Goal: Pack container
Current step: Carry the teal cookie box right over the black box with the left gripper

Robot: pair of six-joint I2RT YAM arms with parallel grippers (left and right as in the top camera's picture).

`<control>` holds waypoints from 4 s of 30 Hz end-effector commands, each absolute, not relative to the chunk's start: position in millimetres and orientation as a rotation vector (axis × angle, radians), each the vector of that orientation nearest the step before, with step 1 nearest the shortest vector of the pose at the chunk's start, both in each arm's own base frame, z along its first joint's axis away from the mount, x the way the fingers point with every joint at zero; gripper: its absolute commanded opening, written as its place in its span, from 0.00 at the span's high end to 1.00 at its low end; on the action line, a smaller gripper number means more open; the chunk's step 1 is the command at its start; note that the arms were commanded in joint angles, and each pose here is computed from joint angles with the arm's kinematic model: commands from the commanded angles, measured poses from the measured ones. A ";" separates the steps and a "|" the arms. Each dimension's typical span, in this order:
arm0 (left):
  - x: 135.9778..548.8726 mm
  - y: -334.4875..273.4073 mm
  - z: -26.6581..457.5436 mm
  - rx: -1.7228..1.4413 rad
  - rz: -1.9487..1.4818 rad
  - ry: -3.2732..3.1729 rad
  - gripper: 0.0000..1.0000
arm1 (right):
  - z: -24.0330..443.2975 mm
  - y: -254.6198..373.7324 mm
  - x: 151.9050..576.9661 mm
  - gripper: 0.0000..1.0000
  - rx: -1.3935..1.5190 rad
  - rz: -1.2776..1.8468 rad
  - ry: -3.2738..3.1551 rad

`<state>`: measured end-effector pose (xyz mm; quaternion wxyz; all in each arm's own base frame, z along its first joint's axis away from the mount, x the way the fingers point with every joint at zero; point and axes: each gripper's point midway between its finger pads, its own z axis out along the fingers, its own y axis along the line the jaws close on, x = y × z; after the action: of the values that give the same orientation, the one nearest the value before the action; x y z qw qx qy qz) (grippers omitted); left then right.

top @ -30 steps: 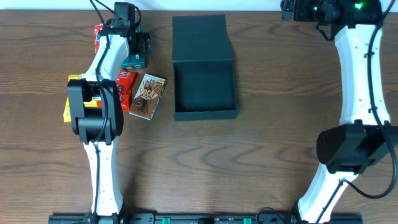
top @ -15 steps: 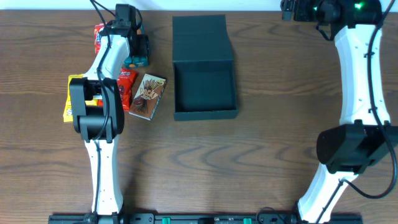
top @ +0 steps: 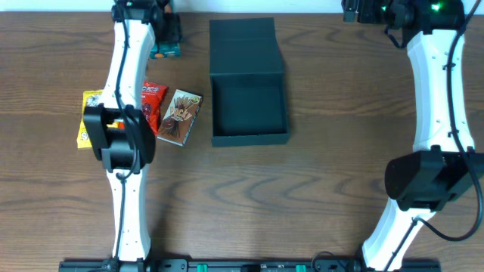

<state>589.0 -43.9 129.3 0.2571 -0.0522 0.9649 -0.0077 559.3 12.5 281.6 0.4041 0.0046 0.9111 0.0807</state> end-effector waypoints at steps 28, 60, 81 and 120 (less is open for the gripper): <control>409.9 -277.8 89.3 -0.008 -0.182 3.096 0.46 | 282.5 -16.7 560.0 0.01 0.109 0.191 2.292; 376.8 -275.2 155.0 -0.016 -0.104 3.030 0.56 | 281.9 -16.6 559.6 0.01 0.109 0.191 2.295; 359.4 -277.3 151.2 -0.024 0.081 3.002 0.64 | 275.0 -16.7 553.2 0.01 0.085 0.180 2.333; 335.8 -177.1 218.8 -0.016 0.036 2.926 0.69 | 273.7 -25.6 549.5 0.01 0.083 0.228 2.341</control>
<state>352.6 -199.2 207.7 0.0957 -0.0026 0.9954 0.0074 549.5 -35.8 274.0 0.3851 0.0482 0.9178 0.0839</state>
